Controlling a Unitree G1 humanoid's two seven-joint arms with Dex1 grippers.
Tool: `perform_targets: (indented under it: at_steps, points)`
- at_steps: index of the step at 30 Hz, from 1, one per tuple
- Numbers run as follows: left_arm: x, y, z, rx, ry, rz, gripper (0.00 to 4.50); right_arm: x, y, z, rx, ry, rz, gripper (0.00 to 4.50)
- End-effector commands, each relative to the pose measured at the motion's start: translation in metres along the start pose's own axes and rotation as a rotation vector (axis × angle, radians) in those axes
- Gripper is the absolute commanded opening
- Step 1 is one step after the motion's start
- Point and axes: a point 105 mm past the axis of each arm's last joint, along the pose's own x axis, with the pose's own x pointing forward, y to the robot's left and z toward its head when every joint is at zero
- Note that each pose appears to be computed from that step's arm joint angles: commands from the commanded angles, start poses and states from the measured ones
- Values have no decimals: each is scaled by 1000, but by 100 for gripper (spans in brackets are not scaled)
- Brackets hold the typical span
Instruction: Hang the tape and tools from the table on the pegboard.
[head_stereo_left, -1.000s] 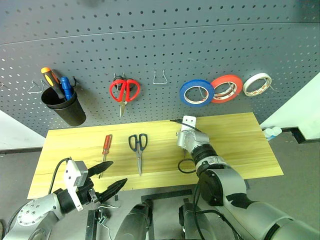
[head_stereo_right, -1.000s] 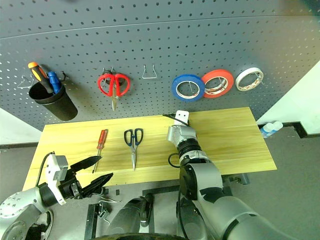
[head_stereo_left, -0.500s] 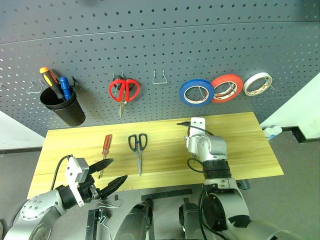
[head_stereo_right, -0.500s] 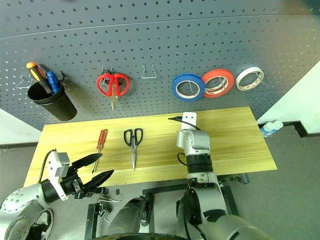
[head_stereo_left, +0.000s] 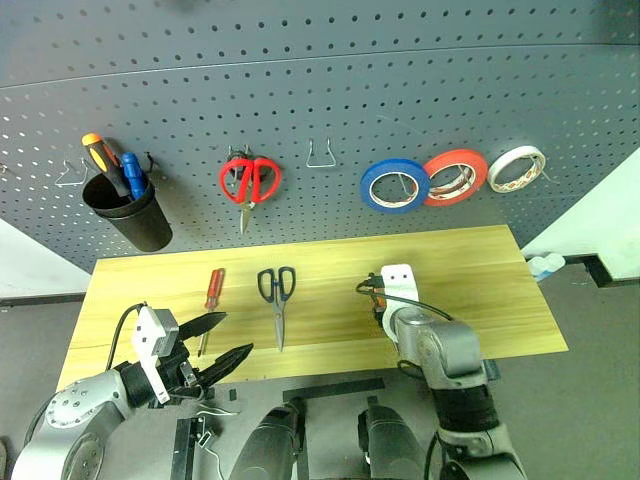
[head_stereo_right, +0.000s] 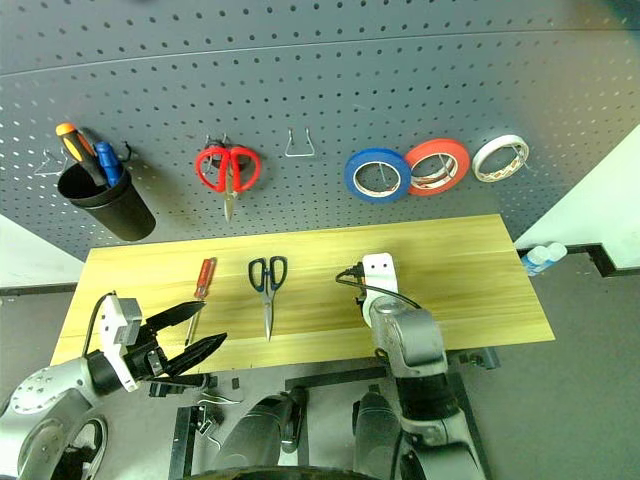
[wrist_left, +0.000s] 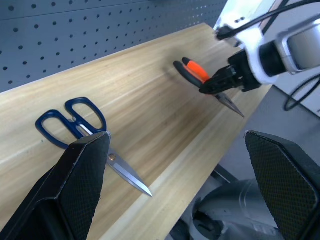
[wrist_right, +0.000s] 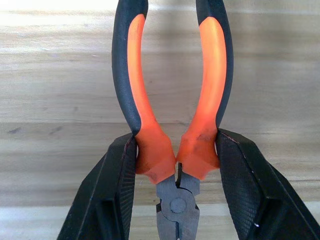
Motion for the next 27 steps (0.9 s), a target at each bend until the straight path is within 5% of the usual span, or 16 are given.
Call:
perform_targets:
  at_steps: [1,15,27]
  points:
    - [0,1,2,24,-6,-8,450,-15,16,23,-26,-154,95,206]
    - [5,9,3,37,-13,-19,450,-64,56,81,-193,-694,266,206]
    - [7,11,4,29,-25,-21,450,-116,61,150,-162,-1131,214,206]
